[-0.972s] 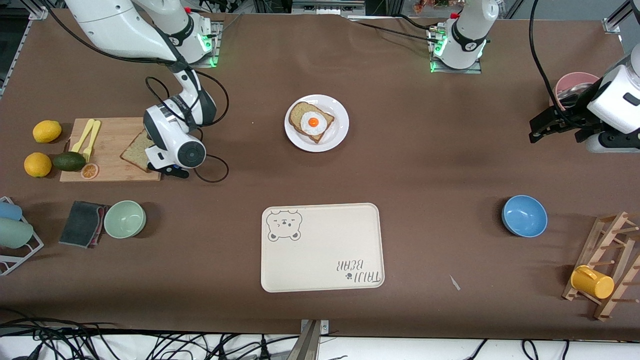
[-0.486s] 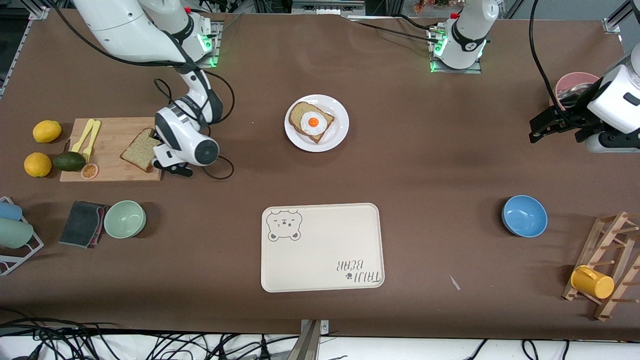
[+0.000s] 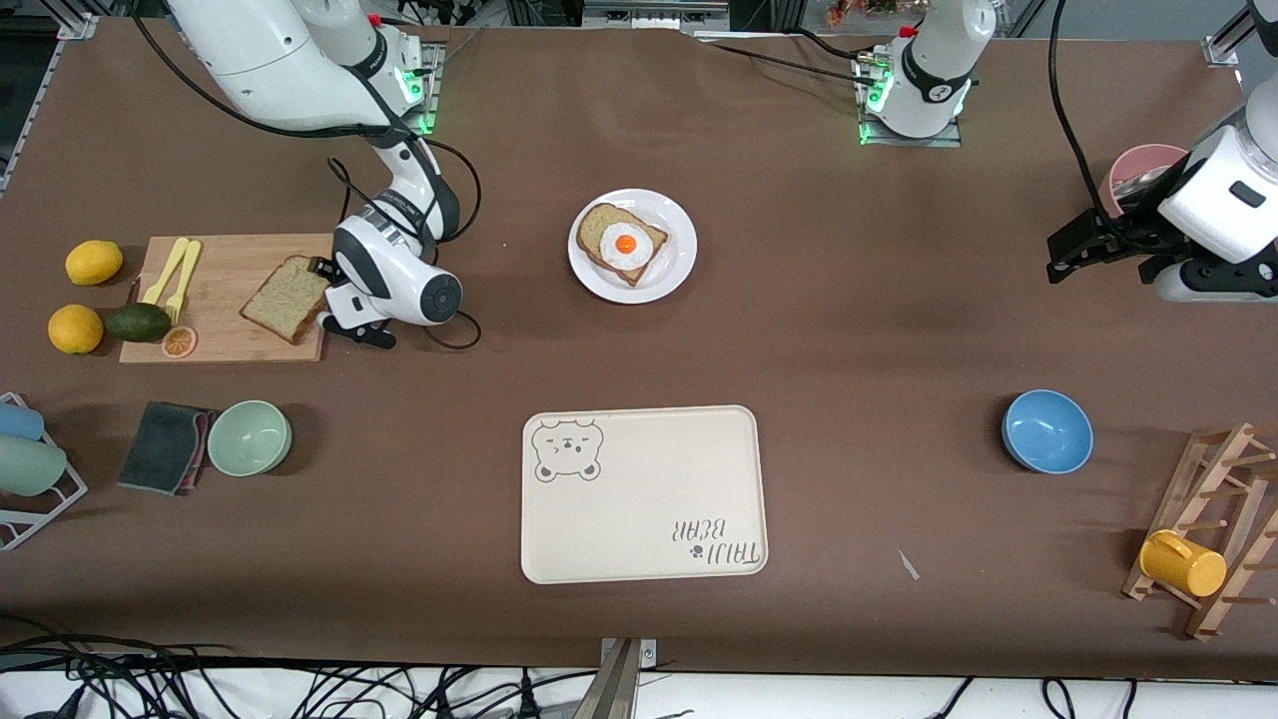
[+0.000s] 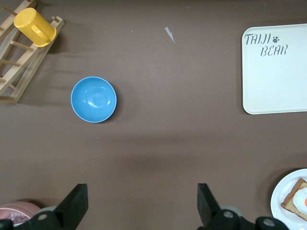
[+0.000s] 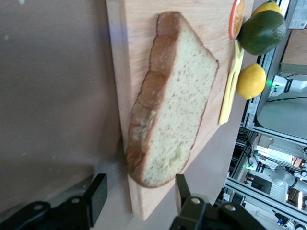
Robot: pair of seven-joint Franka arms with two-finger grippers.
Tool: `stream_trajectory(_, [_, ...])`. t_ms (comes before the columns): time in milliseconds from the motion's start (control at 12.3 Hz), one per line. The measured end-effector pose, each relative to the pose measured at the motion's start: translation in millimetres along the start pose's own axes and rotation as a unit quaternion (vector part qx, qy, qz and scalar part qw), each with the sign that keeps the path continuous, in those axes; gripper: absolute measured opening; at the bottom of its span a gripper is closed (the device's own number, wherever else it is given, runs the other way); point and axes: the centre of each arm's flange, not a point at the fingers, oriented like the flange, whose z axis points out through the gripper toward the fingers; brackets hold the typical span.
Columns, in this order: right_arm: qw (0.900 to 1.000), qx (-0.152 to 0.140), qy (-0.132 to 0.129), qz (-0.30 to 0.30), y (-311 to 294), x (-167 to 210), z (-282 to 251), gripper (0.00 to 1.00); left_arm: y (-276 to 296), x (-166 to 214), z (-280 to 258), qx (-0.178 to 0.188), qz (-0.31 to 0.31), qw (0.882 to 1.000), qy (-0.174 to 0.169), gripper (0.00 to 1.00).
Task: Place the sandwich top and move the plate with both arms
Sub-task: 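Grasp the bread slice edge with the right gripper and lift it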
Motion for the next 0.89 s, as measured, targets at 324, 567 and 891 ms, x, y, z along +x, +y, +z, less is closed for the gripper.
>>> stream_trajectory(324, [1.000,-0.003,0.001,0.001,1.9,2.0,2.2,0.65,-0.1,0.0,-0.1,0.000,0.000,1.000,0.000,1.00])
stream_trajectory(567, [1.000,-0.005,0.004,0.000,2.4,2.7,2.3,0.49,-0.1,0.0,-0.1,0.000,0.000,1.000,0.000,1.00])
stream_trajectory(891, [1.000,-0.008,0.010,-0.001,3.1,3.8,2.5,0.31,-0.5,0.0,-0.1,0.000,0.000,1.000,0.000,1.00])
